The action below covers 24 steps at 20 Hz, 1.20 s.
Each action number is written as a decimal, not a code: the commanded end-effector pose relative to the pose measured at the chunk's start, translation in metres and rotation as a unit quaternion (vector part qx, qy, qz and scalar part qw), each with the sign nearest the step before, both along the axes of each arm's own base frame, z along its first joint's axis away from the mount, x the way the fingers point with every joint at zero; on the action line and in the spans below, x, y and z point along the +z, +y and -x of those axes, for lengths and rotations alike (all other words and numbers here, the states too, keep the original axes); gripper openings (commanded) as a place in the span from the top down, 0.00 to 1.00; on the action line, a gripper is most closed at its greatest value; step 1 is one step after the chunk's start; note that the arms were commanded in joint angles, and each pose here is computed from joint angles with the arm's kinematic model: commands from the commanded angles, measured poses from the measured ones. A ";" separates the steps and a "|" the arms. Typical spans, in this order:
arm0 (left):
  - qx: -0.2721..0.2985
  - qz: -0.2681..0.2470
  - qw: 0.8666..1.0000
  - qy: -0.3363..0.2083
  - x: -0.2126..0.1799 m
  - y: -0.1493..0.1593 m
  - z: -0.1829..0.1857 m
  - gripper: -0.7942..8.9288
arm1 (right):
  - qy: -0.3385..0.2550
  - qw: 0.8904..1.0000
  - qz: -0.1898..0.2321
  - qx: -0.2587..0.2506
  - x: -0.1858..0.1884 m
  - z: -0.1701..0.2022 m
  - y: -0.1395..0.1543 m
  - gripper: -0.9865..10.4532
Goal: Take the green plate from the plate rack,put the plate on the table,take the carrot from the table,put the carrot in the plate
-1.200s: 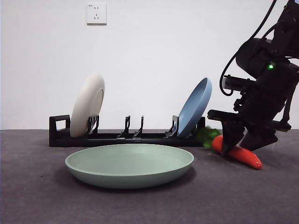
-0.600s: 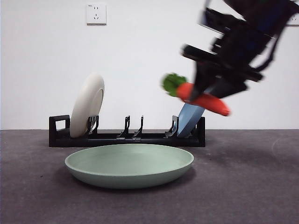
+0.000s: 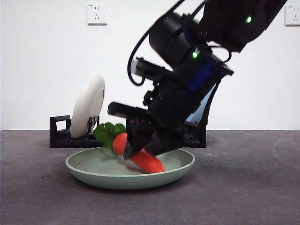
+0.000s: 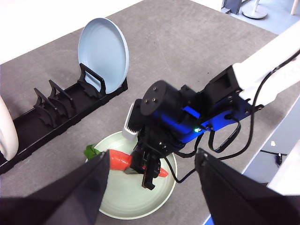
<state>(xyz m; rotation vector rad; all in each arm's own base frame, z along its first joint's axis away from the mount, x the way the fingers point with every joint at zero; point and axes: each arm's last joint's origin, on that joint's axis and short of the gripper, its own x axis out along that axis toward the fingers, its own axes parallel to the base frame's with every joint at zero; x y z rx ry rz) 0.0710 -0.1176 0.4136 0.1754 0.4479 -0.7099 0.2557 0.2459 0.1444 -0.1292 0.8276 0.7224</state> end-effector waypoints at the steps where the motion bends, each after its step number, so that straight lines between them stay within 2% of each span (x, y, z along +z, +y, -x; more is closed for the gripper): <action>1: 0.001 0.003 1.000 0.005 -0.001 0.000 0.000 0.59 | 0.005 1.000 0.002 -0.004 -0.006 0.000 0.001 0.92; 3: 0.001 0.003 1.000 0.005 -0.001 0.000 0.000 0.59 | 0.008 1.000 0.004 -0.003 -0.008 0.000 0.001 0.84; 6: 0.002 0.002 1.000 0.008 -0.001 0.000 0.001 0.59 | 0.015 1.000 0.011 -0.003 -0.009 0.001 0.000 0.52; 7: 0.002 0.002 1.000 0.009 -0.002 0.000 0.001 0.59 | 0.019 1.000 0.014 -0.003 -0.010 0.002 0.000 0.46; 12: 0.003 -0.002 1.000 0.011 -0.002 0.000 0.001 0.59 | 0.006 1.000 0.002 -0.003 0.004 0.003 -0.002 0.46; 16: 0.003 -0.008 1.000 0.014 -0.004 0.001 0.001 0.59 | -0.037 0.999 -0.039 -0.003 0.060 0.017 -0.015 0.47; 20: 0.003 -0.014 1.000 0.017 -0.005 0.002 0.001 0.59 | -0.045 0.998 -0.051 0.000 0.121 0.054 -0.050 0.47; 24: 0.003 -0.029 0.999 0.025 -0.007 0.003 0.002 0.60 | 0.003 0.999 -0.036 0.023 0.153 0.103 -0.094 0.48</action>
